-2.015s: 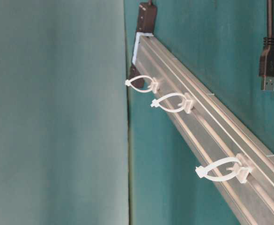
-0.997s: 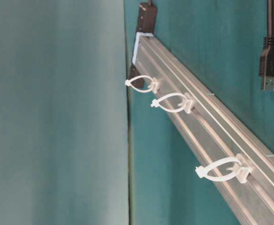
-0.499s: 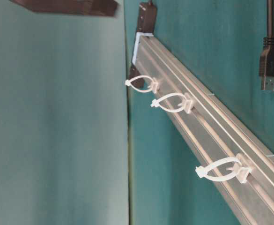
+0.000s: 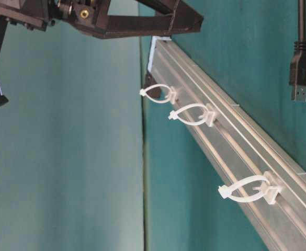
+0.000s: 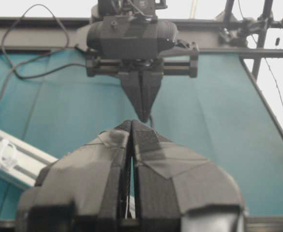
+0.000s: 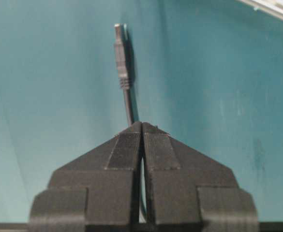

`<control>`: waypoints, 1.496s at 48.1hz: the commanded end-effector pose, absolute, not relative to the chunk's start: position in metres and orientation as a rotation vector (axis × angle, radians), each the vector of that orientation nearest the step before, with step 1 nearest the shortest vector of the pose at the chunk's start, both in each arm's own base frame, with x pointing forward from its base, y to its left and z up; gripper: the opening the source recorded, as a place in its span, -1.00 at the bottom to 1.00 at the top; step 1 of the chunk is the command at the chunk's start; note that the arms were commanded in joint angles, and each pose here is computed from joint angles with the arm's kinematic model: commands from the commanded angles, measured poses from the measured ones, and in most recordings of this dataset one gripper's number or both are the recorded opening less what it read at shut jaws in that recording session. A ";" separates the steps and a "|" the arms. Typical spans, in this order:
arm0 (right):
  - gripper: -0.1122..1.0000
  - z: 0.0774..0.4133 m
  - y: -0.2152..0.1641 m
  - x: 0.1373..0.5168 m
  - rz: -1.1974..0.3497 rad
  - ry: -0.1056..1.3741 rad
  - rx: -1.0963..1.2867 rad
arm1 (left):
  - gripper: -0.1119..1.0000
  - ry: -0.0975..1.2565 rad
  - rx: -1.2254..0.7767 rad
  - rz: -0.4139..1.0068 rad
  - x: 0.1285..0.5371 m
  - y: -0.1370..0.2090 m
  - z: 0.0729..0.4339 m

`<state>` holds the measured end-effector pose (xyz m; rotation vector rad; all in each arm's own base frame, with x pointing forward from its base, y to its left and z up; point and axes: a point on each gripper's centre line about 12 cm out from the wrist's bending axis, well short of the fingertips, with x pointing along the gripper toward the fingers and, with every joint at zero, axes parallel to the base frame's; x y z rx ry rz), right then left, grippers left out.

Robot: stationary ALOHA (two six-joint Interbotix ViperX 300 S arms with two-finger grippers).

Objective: Pass the USB cable through three rings with both arms.
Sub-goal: 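Grasp the black USB cable just below the plug with the right gripper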

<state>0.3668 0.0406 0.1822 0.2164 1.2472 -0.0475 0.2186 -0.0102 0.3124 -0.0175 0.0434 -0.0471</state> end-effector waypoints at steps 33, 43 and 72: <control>0.66 0.135 0.050 0.375 -0.052 1.341 0.156 | -0.82 0.040 -0.012 -0.029 0.226 -0.006 0.318; 0.66 0.117 0.065 0.383 -0.016 1.333 0.126 | -0.82 0.042 -0.012 -0.023 0.226 -0.005 0.317; 0.62 0.092 0.061 0.376 -0.019 1.390 0.094 | -0.82 0.046 -0.014 0.000 0.225 0.000 0.315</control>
